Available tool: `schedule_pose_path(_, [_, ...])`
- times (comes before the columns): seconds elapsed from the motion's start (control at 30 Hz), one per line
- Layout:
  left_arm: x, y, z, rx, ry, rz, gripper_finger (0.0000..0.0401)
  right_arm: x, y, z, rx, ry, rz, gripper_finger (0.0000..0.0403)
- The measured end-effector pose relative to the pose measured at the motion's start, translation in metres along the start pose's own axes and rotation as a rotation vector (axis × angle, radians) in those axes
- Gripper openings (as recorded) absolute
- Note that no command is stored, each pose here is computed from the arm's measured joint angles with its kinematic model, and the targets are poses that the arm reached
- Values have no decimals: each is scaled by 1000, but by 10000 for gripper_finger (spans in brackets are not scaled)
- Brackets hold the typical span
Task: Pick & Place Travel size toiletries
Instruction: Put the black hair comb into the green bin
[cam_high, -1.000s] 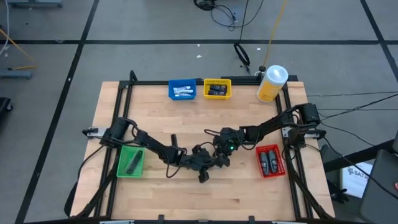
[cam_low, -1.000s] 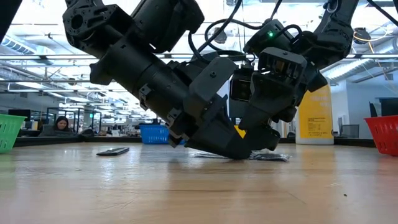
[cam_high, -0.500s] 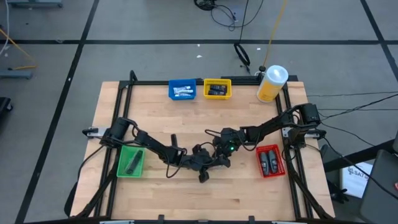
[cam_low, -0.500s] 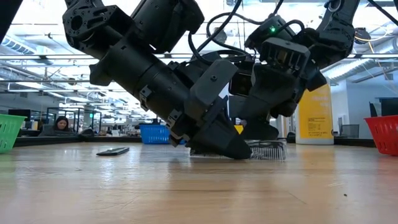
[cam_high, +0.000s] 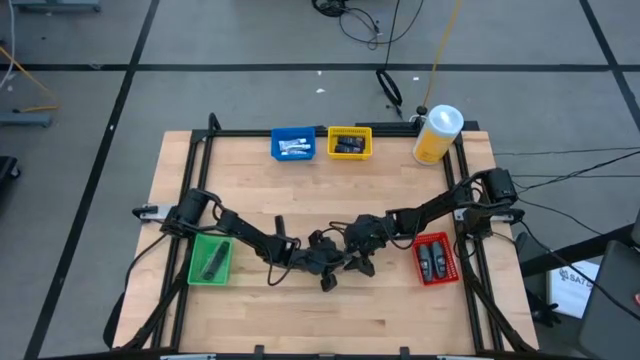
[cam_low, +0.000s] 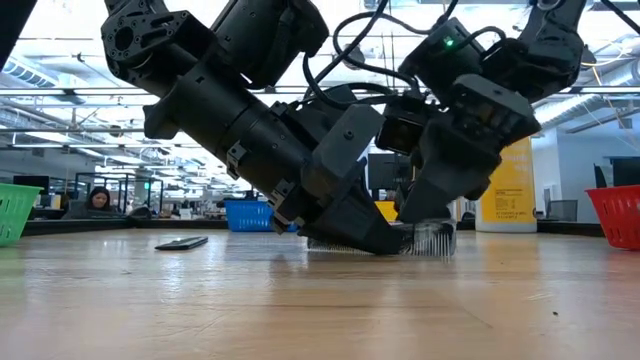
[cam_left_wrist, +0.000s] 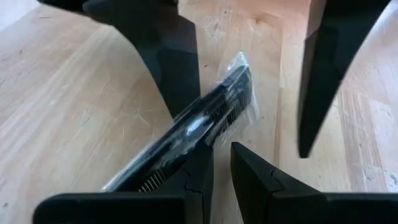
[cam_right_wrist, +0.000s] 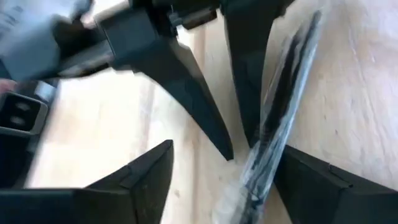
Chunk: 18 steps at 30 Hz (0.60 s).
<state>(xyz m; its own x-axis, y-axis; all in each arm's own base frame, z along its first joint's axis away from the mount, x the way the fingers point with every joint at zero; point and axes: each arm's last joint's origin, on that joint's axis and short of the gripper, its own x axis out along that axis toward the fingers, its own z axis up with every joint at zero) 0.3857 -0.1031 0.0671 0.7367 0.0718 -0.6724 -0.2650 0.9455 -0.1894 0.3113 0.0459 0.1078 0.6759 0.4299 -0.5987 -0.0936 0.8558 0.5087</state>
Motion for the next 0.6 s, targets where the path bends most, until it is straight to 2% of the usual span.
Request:
schedule_pose_path(0.23, [0, 0, 0, 2, -7, 0, 62, 2, 1, -4, -62, 0, -106, 137])
schedule_pose_path(0.43, [0, -3, 3, -14, -25, -78, 62, 0, -2, -4, -88, 9, -128, 32])
schedule_pose_path(0.5, [-3, -5, 7, 25, -27, -106, 63, -4, -3, -3, -85, 17, -144, 12])
schedule_pose_path(0.6, [-10, -9, 14, 81, -15, -170, 63, -14, -3, 2, -101, 12, -192, 9])
